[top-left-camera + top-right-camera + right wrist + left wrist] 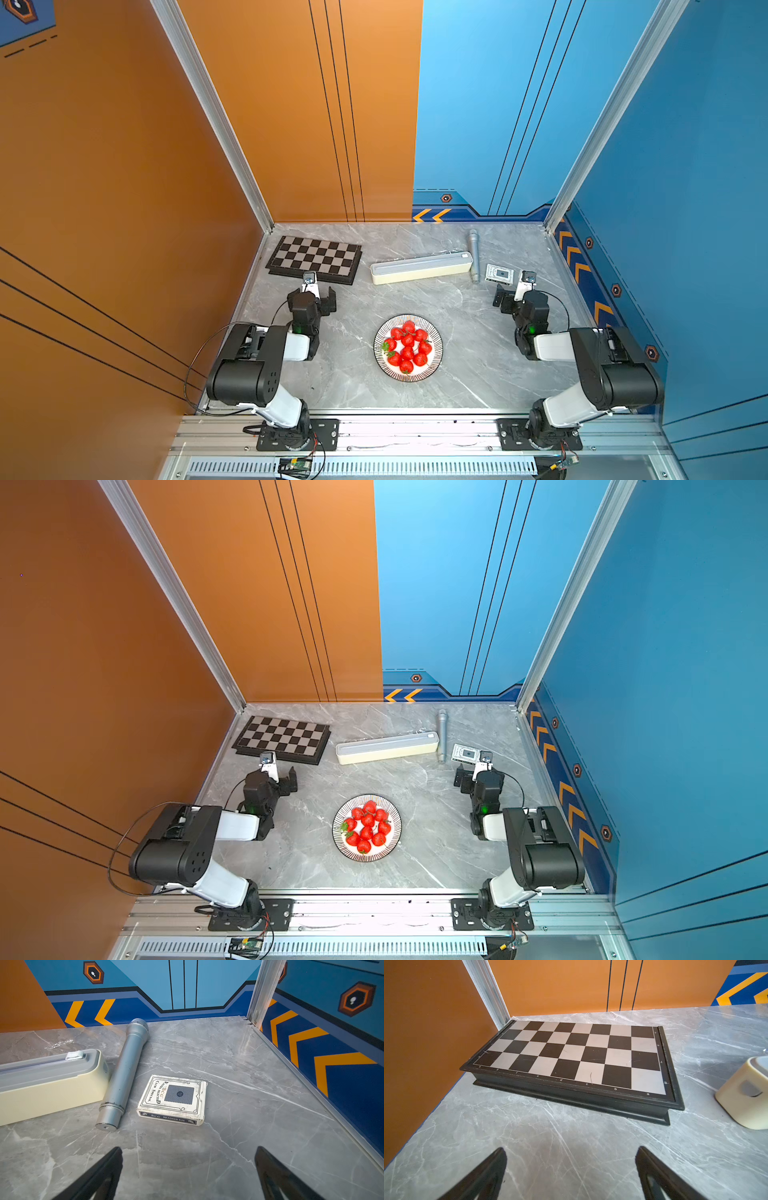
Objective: Wrap the plate with plastic wrap
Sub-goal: Move the plate to the center of the board, then move the plastic wrap cutting box to the center of the board, then pull the plastic wrap from the plastic wrap cutting box.
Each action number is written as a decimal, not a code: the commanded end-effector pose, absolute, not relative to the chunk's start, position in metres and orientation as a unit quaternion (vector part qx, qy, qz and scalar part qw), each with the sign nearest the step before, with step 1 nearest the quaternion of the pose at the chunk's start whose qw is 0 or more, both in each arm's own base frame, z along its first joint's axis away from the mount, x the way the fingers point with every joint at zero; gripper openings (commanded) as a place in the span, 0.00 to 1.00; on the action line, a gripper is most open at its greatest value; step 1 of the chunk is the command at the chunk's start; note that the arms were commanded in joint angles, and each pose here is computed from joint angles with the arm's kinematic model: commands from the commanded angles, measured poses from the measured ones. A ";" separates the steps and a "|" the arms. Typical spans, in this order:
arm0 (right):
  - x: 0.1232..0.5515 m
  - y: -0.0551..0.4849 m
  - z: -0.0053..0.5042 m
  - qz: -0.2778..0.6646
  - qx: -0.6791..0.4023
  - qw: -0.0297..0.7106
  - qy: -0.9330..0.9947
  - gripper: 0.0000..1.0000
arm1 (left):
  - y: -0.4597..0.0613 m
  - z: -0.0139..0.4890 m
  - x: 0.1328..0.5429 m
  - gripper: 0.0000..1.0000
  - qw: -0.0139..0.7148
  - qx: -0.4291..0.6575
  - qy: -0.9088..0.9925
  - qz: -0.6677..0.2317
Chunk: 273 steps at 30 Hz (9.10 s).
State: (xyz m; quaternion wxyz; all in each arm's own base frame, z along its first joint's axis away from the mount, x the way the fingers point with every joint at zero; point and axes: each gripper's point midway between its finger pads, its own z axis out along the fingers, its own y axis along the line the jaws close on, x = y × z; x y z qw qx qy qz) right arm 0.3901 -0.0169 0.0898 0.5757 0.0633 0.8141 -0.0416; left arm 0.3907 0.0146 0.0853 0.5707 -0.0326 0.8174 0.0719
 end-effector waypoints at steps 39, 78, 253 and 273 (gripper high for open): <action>0.360 -0.015 0.197 -0.019 0.098 0.585 0.805 1.00 | -0.044 0.189 0.363 0.99 0.640 0.055 0.753 0.145; 0.234 0.279 0.079 0.386 -0.002 0.108 0.916 1.00 | -0.257 0.085 0.214 0.99 0.058 -0.126 0.897 -0.420; 0.463 0.159 0.085 0.223 -0.250 0.220 0.916 0.33 | -0.210 0.102 0.477 0.00 0.108 0.110 0.904 -0.399; 0.463 0.153 0.153 0.206 -0.253 0.298 0.897 0.00 | -0.207 0.154 0.471 0.00 0.160 0.131 0.898 -0.388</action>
